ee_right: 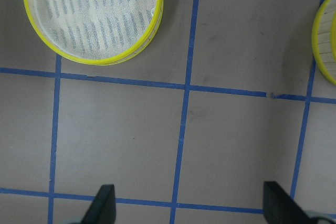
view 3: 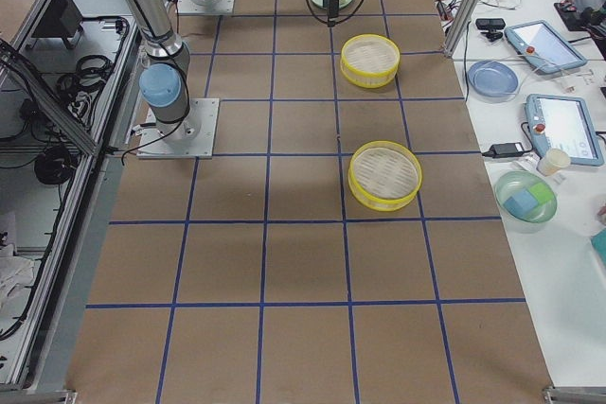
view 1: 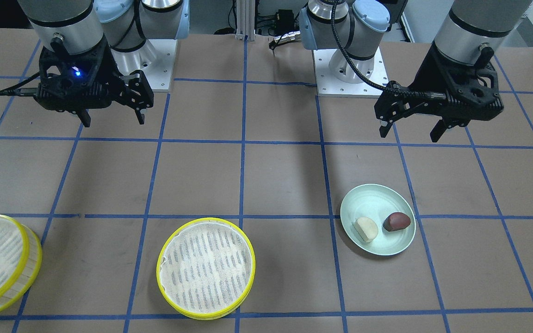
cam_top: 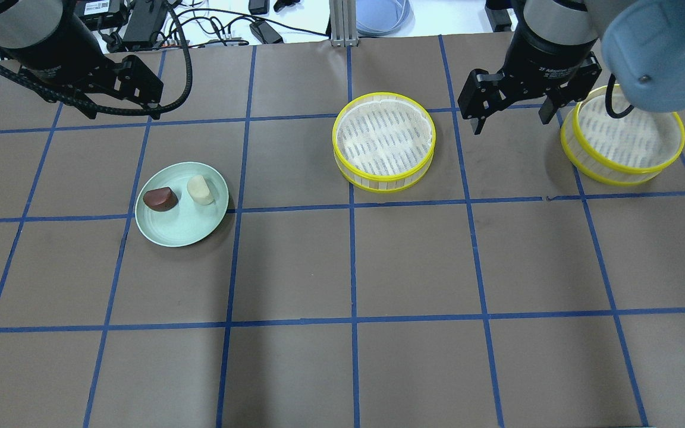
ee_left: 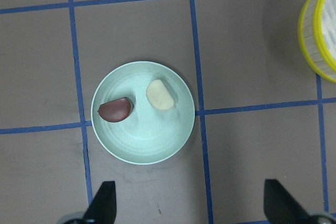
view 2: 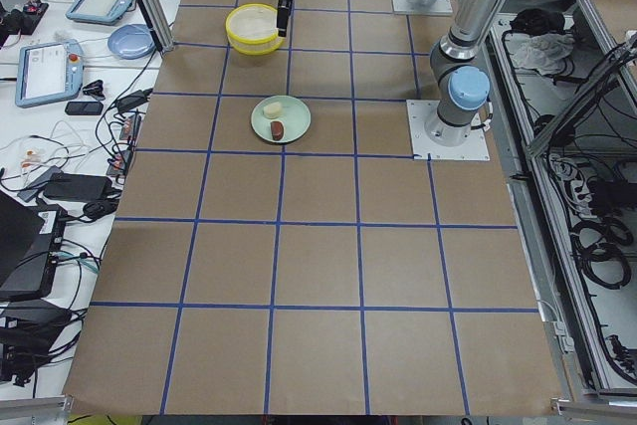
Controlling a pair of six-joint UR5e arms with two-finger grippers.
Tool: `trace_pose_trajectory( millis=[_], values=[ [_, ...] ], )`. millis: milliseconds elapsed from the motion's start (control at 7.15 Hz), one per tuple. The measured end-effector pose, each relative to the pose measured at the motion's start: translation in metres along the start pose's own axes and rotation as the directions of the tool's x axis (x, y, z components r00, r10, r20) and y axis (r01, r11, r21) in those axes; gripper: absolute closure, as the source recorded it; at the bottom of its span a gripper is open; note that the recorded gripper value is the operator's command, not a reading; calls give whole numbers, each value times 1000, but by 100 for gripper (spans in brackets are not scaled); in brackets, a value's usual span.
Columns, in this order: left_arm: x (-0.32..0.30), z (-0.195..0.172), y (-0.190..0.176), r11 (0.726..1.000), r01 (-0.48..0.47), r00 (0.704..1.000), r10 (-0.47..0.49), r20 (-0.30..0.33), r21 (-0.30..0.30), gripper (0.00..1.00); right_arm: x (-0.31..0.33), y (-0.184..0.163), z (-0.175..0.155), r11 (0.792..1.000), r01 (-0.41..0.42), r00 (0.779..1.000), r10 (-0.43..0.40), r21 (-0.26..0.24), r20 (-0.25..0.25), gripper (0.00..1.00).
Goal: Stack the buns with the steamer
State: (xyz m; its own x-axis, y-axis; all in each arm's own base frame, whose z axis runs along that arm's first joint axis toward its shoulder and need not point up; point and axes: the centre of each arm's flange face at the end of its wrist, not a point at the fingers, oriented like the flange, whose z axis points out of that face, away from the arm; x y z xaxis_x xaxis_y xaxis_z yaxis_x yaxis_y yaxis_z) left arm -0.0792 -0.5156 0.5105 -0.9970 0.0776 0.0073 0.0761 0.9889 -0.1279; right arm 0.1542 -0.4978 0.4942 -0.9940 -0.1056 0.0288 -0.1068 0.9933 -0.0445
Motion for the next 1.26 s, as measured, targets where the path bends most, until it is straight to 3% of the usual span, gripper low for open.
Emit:
trace_pose_trajectory(
  millis=[1259],
  values=[
    [-11, 11, -2, 999, 20, 1000, -20, -8, -34, 0, 2, 1, -3, 1000, 1, 1000, -1, 9, -1, 0]
  ],
)
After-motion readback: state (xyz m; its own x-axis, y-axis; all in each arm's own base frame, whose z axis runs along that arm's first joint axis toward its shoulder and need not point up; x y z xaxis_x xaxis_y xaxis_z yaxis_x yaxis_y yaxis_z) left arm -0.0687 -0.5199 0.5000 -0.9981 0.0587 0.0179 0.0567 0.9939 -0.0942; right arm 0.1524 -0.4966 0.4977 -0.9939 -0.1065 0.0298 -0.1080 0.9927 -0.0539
